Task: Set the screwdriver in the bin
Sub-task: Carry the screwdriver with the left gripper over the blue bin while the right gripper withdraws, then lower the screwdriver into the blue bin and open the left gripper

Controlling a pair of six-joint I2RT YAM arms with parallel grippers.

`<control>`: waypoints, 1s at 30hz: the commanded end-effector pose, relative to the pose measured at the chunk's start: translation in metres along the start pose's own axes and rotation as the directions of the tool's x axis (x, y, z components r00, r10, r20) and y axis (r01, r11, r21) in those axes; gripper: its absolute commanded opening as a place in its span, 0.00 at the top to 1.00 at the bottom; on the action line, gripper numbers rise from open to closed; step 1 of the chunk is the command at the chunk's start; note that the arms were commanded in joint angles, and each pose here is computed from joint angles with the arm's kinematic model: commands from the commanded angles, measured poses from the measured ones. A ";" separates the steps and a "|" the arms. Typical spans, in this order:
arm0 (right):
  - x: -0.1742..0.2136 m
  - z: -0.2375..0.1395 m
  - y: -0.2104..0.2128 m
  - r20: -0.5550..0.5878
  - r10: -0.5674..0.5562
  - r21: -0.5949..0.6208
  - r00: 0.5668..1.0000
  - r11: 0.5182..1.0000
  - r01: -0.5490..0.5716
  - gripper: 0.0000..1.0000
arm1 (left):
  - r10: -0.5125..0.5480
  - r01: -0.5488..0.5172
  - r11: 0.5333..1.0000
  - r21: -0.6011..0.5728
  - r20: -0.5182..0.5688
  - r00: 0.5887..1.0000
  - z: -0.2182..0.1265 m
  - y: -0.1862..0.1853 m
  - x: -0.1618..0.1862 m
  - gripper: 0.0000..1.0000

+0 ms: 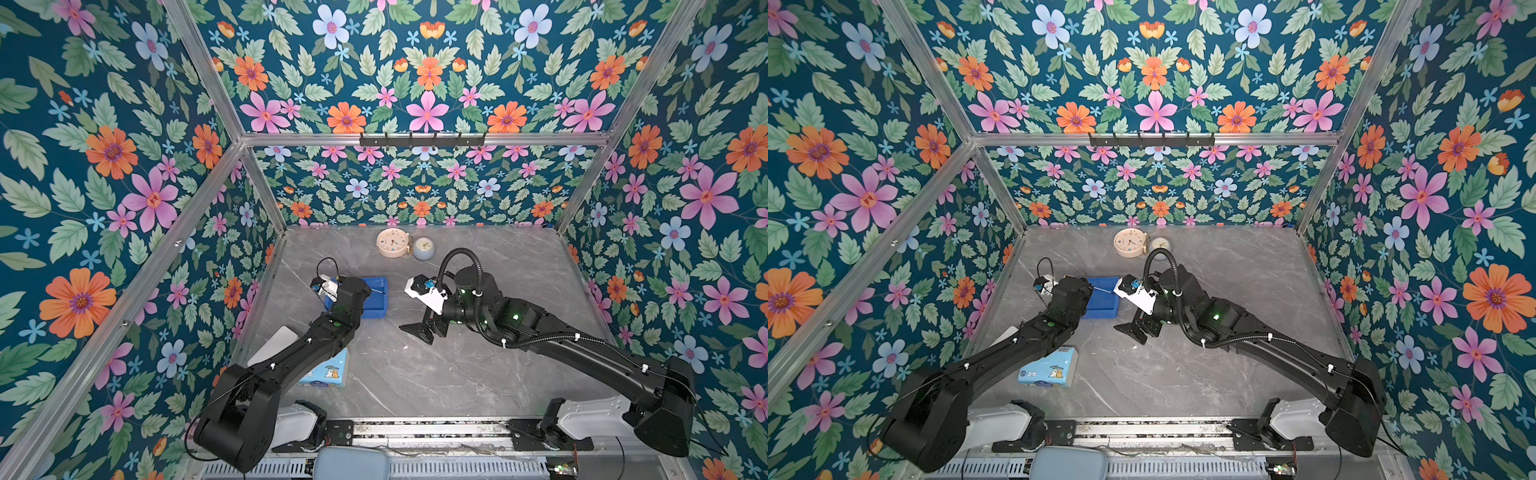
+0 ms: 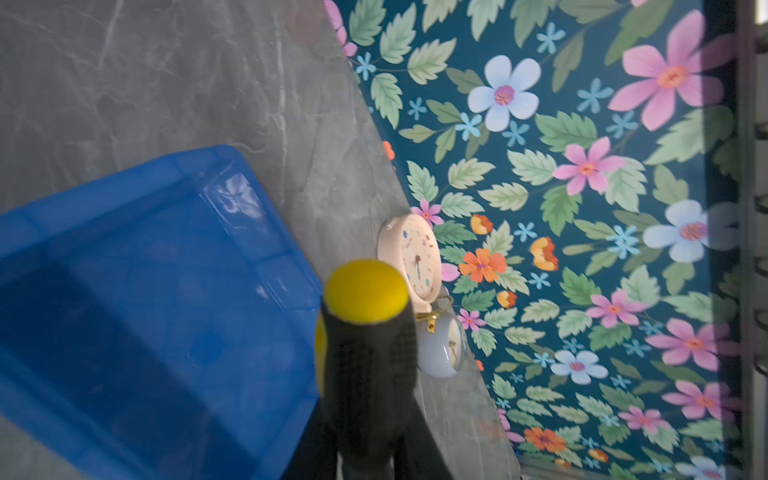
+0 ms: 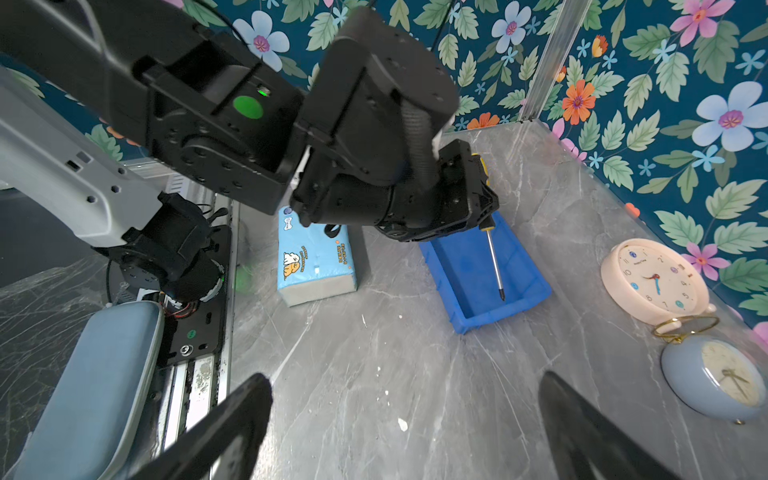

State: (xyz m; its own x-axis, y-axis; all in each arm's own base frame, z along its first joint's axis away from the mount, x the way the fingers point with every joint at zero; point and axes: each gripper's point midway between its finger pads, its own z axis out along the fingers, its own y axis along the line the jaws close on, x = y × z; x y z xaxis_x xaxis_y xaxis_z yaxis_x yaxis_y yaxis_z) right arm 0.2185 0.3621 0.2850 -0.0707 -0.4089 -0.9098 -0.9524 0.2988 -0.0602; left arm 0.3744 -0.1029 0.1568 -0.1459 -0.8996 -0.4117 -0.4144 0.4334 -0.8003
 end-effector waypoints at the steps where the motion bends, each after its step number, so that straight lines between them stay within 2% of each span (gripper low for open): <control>1: -0.011 0.002 -0.001 0.032 -0.024 0.002 0.999 1.000 0.024 0.01 | -0.098 0.101 0.991 -0.087 0.037 0.995 0.013 0.016 -0.006 1.00; 10: -0.008 0.000 0.001 0.025 -0.016 0.002 1.000 1.000 0.016 0.01 | -0.174 0.187 0.964 -0.191 0.081 0.981 0.038 0.036 -0.007 1.00; 19: -0.008 -0.004 0.004 0.023 -0.014 0.002 1.000 1.000 0.014 0.01 | -0.272 0.277 0.925 -0.260 0.057 0.961 0.058 0.063 0.013 1.00; 25: -0.007 -0.003 0.007 0.023 -0.005 -0.012 1.000 1.000 0.005 0.01 | -0.280 0.282 0.917 -0.281 0.046 0.959 0.068 0.069 0.021 1.00; 30: -0.005 -0.003 0.010 0.026 -0.002 -0.013 1.000 1.000 0.002 0.01 | -0.287 0.284 0.910 -0.303 0.037 0.957 0.071 0.075 0.026 0.96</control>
State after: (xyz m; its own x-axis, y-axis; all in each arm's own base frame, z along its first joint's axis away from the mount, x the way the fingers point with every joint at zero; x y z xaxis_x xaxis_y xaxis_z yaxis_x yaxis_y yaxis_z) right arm 0.2089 0.3636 0.2854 -0.0629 -0.4081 -0.9108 -0.9581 0.2803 -0.0595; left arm 0.4053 -0.0894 0.0607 0.0187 -0.9825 -0.1854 -0.6751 0.1243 -0.7271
